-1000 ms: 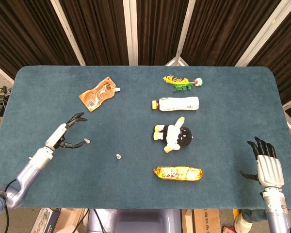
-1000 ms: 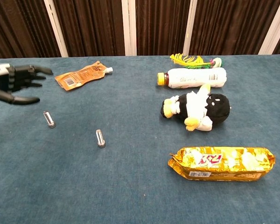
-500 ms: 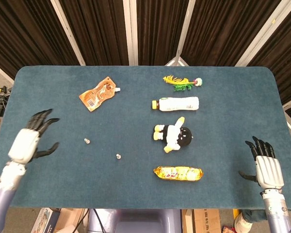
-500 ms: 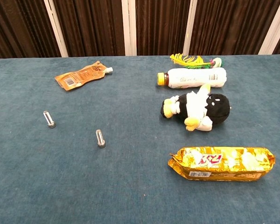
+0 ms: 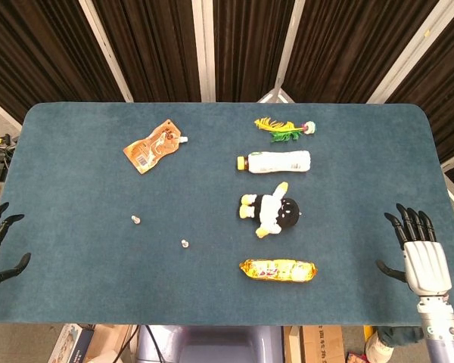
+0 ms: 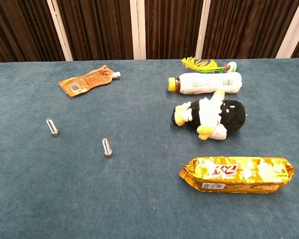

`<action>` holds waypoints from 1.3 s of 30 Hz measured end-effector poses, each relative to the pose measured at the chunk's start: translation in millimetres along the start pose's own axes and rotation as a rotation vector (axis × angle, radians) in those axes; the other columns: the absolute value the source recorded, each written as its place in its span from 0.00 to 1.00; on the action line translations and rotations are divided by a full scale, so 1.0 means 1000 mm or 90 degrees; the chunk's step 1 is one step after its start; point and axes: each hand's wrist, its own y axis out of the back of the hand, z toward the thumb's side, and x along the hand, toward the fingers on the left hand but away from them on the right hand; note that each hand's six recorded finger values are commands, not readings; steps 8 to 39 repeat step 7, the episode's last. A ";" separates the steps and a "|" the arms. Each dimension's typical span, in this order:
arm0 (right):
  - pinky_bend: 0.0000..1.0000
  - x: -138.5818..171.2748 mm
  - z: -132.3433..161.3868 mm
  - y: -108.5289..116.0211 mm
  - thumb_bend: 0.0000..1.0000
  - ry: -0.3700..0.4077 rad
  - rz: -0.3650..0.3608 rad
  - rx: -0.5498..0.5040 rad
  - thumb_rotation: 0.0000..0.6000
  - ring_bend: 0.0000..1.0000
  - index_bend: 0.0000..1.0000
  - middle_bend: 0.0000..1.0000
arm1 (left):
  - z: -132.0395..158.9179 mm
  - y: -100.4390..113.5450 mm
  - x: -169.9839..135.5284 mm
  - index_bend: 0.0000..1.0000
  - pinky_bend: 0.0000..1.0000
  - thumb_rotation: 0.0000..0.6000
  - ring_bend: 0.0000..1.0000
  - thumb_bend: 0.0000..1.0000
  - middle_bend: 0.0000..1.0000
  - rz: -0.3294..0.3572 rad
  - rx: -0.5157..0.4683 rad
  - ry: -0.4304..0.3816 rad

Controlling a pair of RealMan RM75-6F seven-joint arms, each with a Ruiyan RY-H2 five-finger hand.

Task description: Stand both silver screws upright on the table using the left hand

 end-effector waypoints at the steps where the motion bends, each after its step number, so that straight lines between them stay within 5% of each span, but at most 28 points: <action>1: 0.00 0.000 0.000 0.002 0.00 0.006 -0.009 -0.001 1.00 0.01 0.18 0.05 | 0.000 -0.001 0.001 0.20 0.00 1.00 0.00 0.44 0.00 0.000 0.000 0.000; 7: 0.00 0.003 -0.001 0.008 0.00 0.019 -0.023 -0.006 1.00 0.01 0.18 0.05 | 0.008 -0.005 0.002 0.21 0.00 1.00 0.00 0.44 0.00 0.004 -0.006 -0.034; 39: 0.00 0.003 -0.001 0.008 0.00 0.019 -0.023 -0.006 1.00 0.01 0.18 0.05 | 0.008 -0.005 0.002 0.21 0.00 1.00 0.00 0.44 0.00 0.004 -0.006 -0.034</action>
